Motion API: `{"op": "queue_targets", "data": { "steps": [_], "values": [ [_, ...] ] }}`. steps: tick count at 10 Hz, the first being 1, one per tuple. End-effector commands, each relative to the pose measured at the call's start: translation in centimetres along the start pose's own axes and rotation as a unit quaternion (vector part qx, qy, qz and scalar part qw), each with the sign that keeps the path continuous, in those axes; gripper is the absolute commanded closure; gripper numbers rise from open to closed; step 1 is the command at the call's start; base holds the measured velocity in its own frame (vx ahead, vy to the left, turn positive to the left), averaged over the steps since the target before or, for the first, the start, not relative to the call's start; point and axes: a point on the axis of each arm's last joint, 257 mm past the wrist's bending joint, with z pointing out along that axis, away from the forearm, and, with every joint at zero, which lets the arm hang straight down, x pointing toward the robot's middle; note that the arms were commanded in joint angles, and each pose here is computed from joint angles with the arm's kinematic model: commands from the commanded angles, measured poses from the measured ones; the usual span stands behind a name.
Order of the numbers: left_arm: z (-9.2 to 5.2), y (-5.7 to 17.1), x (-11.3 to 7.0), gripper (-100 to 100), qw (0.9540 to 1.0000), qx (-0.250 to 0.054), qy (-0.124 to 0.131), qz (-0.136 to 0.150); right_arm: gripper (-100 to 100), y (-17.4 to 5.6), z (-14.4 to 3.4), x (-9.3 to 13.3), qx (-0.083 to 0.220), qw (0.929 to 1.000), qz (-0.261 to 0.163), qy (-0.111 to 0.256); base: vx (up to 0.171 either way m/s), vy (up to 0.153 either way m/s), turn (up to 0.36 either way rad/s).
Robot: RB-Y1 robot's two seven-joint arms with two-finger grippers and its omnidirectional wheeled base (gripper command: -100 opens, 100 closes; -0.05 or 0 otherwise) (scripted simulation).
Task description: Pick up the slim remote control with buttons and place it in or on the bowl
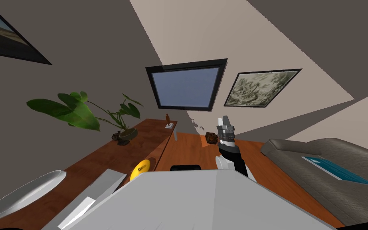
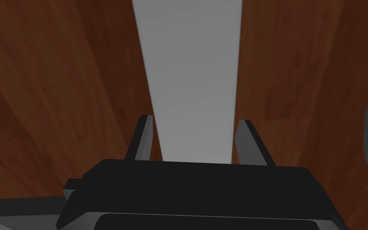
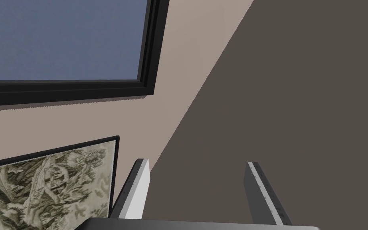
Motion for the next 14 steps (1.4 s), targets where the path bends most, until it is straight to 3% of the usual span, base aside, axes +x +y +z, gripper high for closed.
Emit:
{"op": "queue_targets", "data": {
  "steps": [1, 3, 8, 14],
  "values": [
    [-1.1, 0.9, -0.4, 100, 1.0000, -0.008, -0.005, 0.001, 0, 0.0, 0.0, 0.0, 0.000, 1.0000, 0.000, 0.000, 0.063, -0.108, 0.005],
    [-3.4, 3.2, -3.3, 100, 0.9991, -0.033, -0.026, 0.006, 0, 0.0, 0.0, 0.0, 0.000, 1.0000, 0.000, 0.000, 0.051, -0.071, 0.000],
    [-7.8, 5.1, -7.8, 100, 0.9972, -0.053, -0.053, 0.007, 0, 0.0, 0.0, 0.0, 0.000, 1.0000, 0.000, 0.000, 0.023, -0.080, 0.035],
    [-9.6, 2.3, -8.0, 100, 0.9992, -0.015, -0.036, -0.009, 0, 0.0, 0.0, 0.0, 0.000, 1.0000, 0.000, 0.000, -0.090, -0.003, 0.064]
  ]
}}
